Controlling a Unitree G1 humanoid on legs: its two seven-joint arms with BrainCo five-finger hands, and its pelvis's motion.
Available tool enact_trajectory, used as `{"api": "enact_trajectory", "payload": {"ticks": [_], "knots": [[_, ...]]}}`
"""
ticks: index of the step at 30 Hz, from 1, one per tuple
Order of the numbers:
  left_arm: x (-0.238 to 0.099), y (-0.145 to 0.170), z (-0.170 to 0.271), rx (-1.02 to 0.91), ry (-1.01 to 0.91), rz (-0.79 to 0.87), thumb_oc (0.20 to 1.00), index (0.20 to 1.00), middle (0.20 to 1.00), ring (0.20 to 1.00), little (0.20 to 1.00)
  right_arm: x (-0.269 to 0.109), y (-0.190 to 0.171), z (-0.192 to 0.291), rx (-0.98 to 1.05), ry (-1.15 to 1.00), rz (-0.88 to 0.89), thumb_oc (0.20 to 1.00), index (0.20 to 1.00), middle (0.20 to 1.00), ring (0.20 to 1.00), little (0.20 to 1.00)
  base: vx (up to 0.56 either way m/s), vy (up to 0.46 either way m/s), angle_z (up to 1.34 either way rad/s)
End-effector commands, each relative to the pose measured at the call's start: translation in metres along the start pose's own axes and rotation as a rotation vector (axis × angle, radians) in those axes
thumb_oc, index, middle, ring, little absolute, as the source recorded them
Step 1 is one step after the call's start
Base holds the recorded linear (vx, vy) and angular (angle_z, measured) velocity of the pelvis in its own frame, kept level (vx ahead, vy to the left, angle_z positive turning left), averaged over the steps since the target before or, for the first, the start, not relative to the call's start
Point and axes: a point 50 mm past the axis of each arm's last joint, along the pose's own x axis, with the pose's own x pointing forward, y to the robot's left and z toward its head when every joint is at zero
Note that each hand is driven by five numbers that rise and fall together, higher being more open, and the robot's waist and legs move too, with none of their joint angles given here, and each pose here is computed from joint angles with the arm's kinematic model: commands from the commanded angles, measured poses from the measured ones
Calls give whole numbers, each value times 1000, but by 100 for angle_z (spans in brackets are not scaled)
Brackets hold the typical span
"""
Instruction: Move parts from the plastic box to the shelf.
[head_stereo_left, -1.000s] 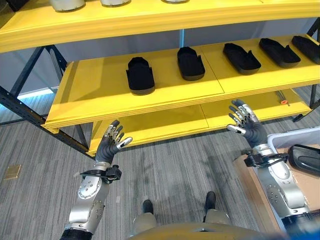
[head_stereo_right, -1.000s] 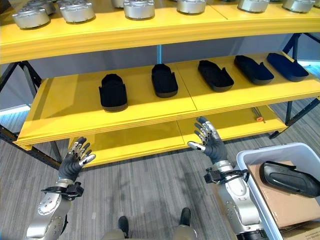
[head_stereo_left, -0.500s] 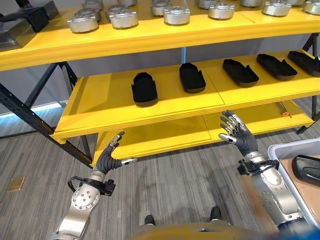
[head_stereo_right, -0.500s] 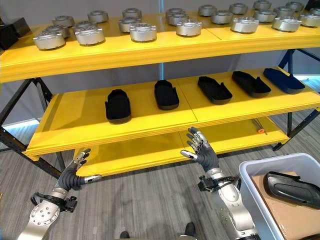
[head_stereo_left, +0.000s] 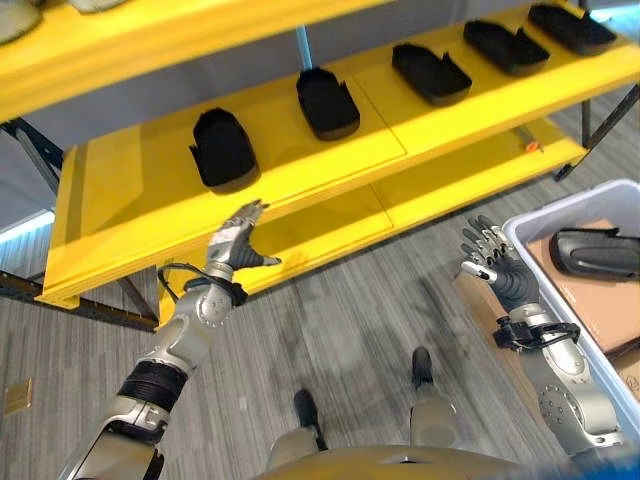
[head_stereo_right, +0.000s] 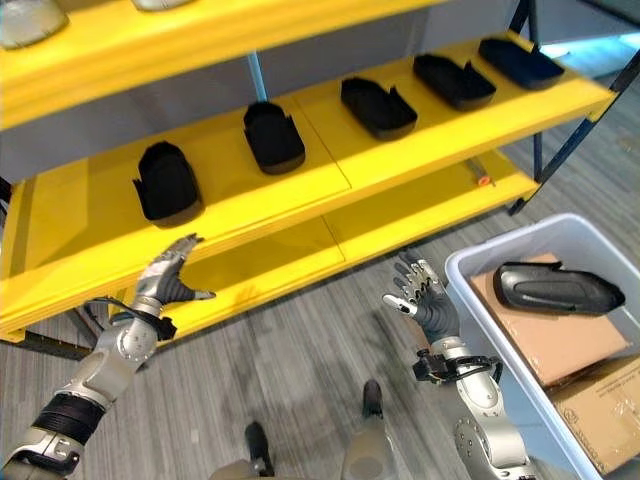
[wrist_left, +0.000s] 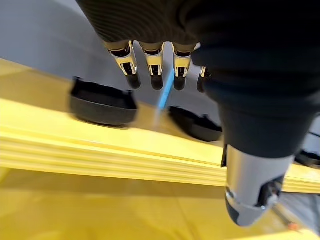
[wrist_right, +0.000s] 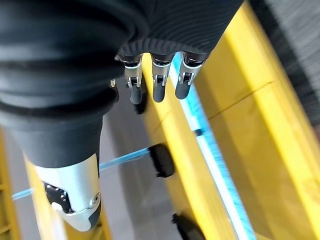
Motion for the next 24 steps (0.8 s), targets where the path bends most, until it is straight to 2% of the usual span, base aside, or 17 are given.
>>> {"api": "enact_trajectory", "payload": {"ticks": [1, 13, 16, 24], "knots": [[15, 57, -10, 111, 0, 198, 1000, 1000, 1000, 1000, 1000, 11, 14, 36, 24, -178, 75, 1000, 1000, 1000, 1000, 1000, 0, 0, 0], [20, 104, -23, 226, 40, 296, 1000, 1000, 1000, 1000, 1000, 10, 17, 37, 54, -173, 110, 1000, 1000, 1000, 1000, 1000, -22, -2, 1], [31, 126, -16, 273, 18, 336, 1000, 1000, 1000, 1000, 1000, 11, 19, 40, 60, -187, 131, 1000, 1000, 1000, 1000, 1000, -45, 13, 3], [52, 154, 2, 332, -35, 371, 1000, 1000, 1000, 1000, 1000, 14, 25, 44, 56, -202, 178, 1000, 1000, 1000, 1000, 1000, -15, 15, 2]]}}
